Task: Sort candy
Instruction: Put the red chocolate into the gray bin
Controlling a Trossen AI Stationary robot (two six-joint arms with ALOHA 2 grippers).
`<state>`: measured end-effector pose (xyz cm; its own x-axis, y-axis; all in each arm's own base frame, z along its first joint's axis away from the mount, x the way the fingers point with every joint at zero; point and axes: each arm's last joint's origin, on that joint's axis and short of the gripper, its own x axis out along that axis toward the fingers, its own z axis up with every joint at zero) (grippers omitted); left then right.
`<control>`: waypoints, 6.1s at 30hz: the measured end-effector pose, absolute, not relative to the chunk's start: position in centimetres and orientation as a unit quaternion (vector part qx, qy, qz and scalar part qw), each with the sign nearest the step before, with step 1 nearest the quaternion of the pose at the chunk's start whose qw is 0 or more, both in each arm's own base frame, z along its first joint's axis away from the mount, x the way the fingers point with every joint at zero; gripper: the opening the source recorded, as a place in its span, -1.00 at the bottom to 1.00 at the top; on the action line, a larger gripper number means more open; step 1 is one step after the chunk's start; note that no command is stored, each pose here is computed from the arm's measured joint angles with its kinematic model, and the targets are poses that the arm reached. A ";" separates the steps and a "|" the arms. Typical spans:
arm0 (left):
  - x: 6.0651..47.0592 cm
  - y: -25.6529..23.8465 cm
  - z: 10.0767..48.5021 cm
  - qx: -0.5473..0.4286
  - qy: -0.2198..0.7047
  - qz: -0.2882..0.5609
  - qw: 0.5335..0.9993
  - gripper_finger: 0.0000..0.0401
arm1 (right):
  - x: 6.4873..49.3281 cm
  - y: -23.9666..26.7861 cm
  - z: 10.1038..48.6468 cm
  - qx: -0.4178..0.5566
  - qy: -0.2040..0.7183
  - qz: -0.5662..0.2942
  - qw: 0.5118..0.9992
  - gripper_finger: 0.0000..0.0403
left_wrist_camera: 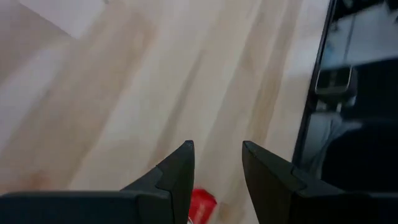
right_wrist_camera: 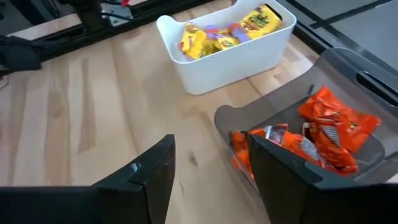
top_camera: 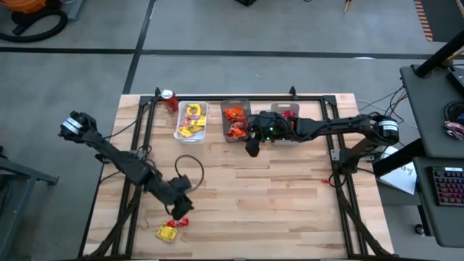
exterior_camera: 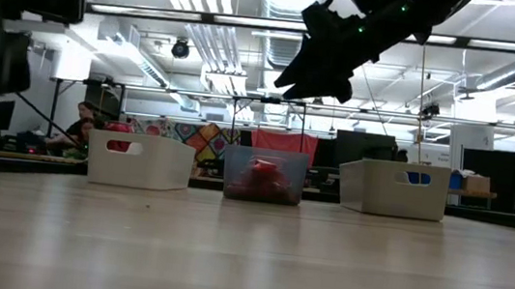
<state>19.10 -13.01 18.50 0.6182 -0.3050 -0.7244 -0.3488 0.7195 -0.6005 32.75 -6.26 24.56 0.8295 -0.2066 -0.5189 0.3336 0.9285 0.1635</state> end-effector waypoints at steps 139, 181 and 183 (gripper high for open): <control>25.9 -14.3 26.7 -0.067 0.141 0.345 0.926 -0.63 | 41.9 6.1 22.8 0.000 0.043 0.012 0.999 -0.79; 22.1 -12.6 29.6 -0.057 0.277 0.213 0.935 -0.23 | 33.2 0.0 25.6 -0.071 0.378 -0.253 0.888 -0.96; 22.2 -12.6 29.5 -0.054 0.278 0.214 0.935 -0.23 | 31.3 -1.4 26.4 -0.060 0.405 -0.301 0.862 -0.96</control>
